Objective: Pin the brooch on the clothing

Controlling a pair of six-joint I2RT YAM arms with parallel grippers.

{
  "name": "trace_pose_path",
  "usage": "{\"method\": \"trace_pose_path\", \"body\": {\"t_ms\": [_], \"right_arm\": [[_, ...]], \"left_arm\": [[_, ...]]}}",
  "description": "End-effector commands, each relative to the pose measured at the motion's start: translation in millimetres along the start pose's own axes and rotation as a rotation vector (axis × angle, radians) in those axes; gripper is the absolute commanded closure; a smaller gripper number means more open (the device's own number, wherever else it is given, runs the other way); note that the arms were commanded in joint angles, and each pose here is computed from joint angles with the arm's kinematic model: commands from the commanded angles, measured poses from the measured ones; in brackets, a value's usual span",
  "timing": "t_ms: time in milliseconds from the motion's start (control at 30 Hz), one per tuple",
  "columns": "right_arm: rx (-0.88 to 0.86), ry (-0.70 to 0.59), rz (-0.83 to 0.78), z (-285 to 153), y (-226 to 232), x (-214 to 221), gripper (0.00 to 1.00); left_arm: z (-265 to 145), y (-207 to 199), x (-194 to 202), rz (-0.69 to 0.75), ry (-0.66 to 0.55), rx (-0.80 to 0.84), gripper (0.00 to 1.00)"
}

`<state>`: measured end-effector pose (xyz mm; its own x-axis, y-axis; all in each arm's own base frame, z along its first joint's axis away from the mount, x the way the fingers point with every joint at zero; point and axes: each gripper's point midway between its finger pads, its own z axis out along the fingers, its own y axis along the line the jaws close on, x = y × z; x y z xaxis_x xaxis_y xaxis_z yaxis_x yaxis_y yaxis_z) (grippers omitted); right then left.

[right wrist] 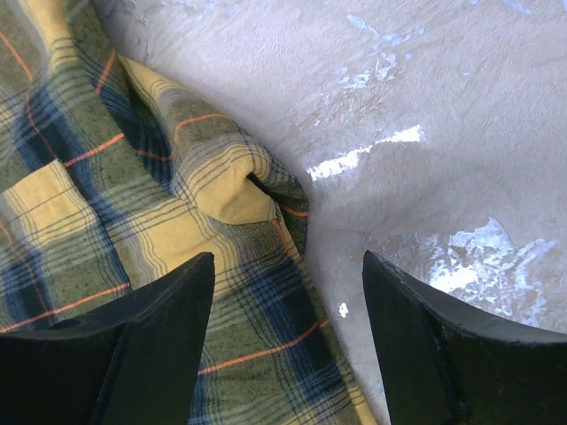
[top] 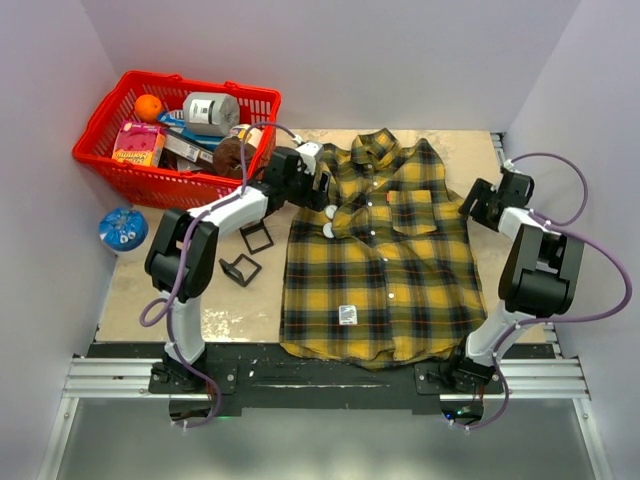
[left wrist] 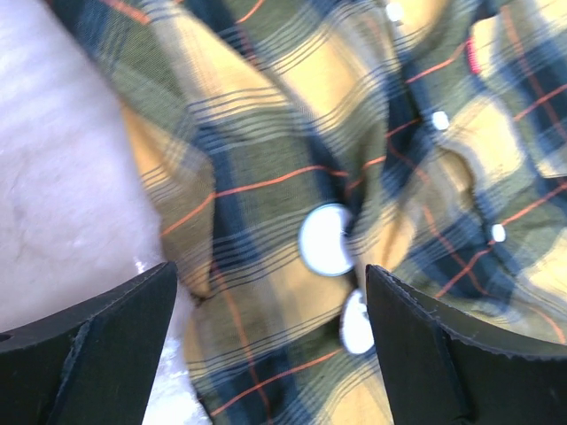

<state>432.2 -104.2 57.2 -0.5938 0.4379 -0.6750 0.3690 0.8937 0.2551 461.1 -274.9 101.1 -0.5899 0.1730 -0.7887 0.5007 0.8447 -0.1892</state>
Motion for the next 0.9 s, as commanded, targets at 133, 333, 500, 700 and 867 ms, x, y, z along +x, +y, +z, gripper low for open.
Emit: {"method": "trace_pose_path", "body": {"t_ms": [133, 333, 500, 700, 867], "right_arm": [[-0.067, -0.043, -0.008, 6, 15, -21, 0.33], [-0.106, -0.031, 0.0, 18, 20, -17, 0.39], [-0.123, -0.009, 0.006, 25, 22, -12, 0.42], [-0.153, 0.01, 0.019, 27, 27, -6, 0.62], [-0.143, 0.022, 0.029, 31, 24, -5, 1.0]], "left_arm": [[6, 24, 4, -0.006, 0.031, -0.083, 0.21], [11, 31, 12, -0.027, 0.065, -0.099, 0.21], [18, 33, 22, -0.045, 0.09, -0.083, 0.26], [26, 28, 33, -0.069, 0.115, -0.042, 0.5], [30, 32, 45, -0.07, 0.145, -0.056, 0.93]]}}
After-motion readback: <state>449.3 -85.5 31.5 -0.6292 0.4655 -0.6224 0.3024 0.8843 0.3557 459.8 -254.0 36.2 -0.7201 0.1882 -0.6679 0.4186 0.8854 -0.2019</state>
